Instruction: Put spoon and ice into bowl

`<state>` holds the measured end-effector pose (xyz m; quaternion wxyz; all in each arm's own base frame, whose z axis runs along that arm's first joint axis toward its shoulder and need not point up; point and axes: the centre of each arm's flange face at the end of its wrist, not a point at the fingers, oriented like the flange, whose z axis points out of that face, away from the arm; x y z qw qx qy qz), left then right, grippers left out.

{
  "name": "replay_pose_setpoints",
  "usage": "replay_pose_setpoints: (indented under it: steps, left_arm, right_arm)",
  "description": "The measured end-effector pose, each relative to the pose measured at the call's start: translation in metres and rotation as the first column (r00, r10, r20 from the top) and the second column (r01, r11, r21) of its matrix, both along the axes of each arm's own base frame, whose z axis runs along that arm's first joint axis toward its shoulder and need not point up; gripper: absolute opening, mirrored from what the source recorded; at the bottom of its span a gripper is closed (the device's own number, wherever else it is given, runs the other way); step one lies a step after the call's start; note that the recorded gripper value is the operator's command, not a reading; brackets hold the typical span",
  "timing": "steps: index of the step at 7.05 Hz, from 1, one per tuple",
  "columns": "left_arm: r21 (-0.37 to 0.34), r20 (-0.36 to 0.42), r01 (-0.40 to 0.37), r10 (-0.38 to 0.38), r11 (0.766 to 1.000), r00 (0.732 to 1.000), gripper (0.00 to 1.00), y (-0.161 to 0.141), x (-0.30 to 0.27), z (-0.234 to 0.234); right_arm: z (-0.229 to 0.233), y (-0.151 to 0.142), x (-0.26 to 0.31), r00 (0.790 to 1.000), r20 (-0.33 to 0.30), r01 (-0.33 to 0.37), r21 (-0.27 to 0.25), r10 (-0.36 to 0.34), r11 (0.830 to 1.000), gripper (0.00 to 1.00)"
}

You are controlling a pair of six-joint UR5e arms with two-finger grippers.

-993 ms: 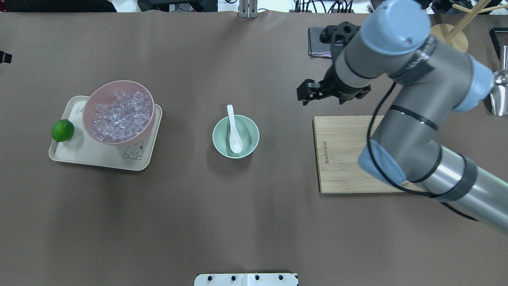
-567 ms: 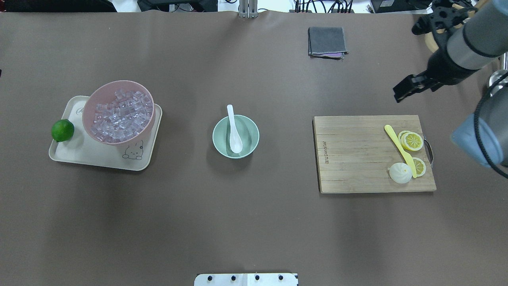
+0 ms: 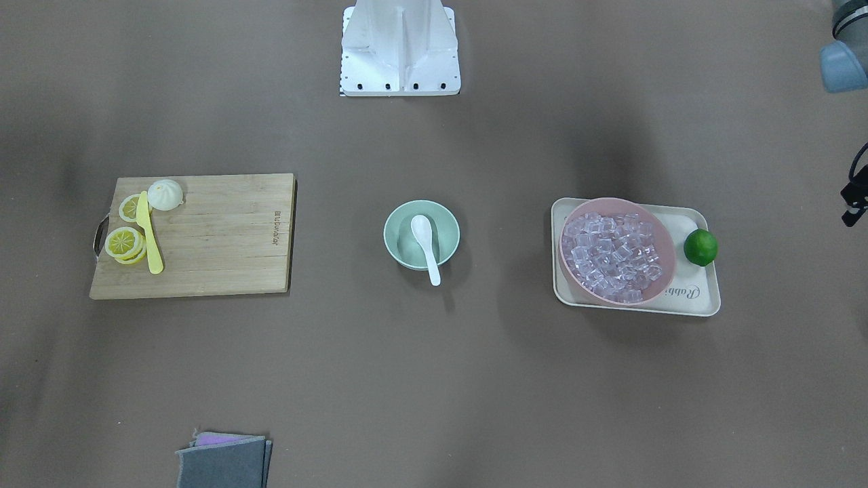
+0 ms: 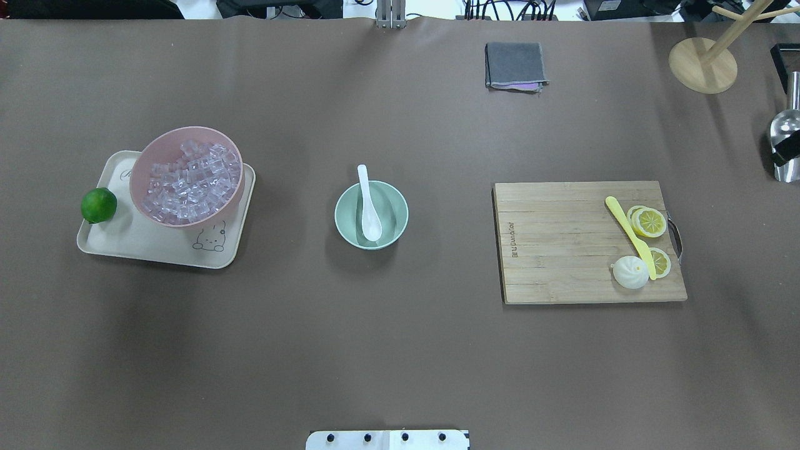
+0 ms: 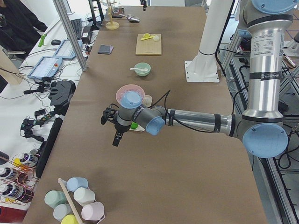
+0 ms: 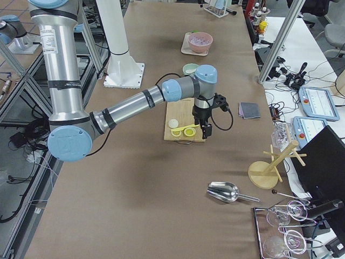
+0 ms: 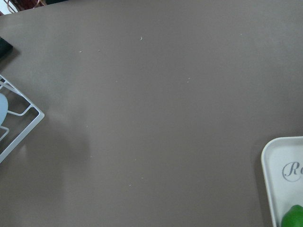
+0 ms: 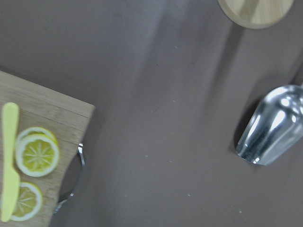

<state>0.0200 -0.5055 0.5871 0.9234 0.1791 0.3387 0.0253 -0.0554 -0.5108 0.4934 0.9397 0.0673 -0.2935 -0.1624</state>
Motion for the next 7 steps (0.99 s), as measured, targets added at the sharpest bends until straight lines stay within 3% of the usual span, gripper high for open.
replay_pose_setpoints:
  steps: [2, 4, 7]
  left_arm:
    - [-0.065, -0.073, -0.012, 0.007, 0.998, 0.997, 0.98, 0.020, -0.035, 0.019]
    - [-0.124, -0.090, -0.013, 0.002, 0.992, 0.996, 0.98, 0.046, -0.046, 0.045]
    - [-0.146, -0.123, -0.021, 0.003, 0.989, 0.992, 0.98, 0.064, -0.046, 0.046]
  right_arm:
    - [0.065, -0.005, 0.047, 1.000, -0.025, -0.003, -0.068, 0.002, 0.998, 1.00]
    - [0.099, -0.004, 0.080, 0.999, 0.023, -0.036, -0.127, 0.039, 0.991, 1.00]
    - [0.133, 0.019, 0.096, 0.996, 0.058, -0.063, -0.193, 0.075, 0.979, 1.00]
